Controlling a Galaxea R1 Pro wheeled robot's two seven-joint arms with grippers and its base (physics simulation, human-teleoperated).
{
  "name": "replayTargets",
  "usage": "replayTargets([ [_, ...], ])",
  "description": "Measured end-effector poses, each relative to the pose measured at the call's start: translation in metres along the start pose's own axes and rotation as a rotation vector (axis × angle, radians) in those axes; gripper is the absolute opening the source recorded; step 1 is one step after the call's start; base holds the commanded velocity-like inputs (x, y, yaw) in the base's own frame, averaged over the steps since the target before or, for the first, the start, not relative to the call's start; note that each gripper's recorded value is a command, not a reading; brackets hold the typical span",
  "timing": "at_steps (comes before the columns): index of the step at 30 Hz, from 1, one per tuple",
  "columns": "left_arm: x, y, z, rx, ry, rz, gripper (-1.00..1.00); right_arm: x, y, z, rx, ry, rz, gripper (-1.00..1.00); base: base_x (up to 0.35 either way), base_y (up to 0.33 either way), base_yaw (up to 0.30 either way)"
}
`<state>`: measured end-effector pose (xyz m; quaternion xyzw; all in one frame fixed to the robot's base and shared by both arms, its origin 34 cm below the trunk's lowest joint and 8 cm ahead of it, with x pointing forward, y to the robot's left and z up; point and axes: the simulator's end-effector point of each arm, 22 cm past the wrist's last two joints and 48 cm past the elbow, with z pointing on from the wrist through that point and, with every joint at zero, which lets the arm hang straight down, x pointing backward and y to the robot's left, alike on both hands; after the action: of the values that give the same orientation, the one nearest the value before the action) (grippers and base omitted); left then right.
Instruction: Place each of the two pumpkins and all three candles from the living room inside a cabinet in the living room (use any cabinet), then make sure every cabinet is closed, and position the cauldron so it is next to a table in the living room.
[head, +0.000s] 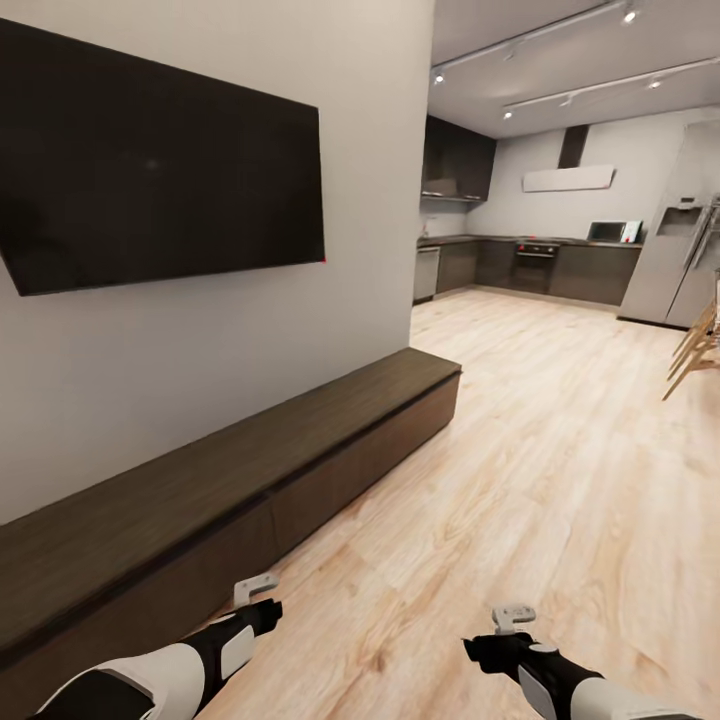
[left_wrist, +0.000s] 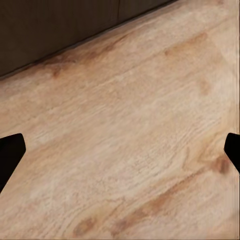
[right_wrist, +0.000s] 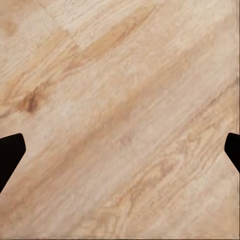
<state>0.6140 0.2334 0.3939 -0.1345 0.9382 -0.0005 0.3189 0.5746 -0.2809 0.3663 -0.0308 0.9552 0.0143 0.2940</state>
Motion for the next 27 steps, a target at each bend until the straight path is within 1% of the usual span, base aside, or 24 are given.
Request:
replayTargets([
  [7,-0.014,-0.004,-0.012,0.004,-0.007,-0.007,1.00,-0.002,0.000,-0.013,-0.004,0.008,0.001,1.00,0.000,0.000,-0.231],
  [9,-0.017,-0.009,-0.016,0.010,-0.007,-0.009,1.00,0.010,-0.002,-0.017,-0.002,0.027,0.002,1.00,0.000,0.000,-0.231],
  [13,-0.022,-0.013,-0.024,0.014,-0.007,-0.010,1.00,0.020,-0.005,-0.026,0.001,0.045,0.003,1.00,0.000,0.000,-0.231],
  [27,-0.049,-0.012,-0.047,0.010,-0.015,-0.010,1.00,-0.003,-0.006,-0.051,0.003,0.036,-0.002,1.00,0.000,0.000,-0.231],
])
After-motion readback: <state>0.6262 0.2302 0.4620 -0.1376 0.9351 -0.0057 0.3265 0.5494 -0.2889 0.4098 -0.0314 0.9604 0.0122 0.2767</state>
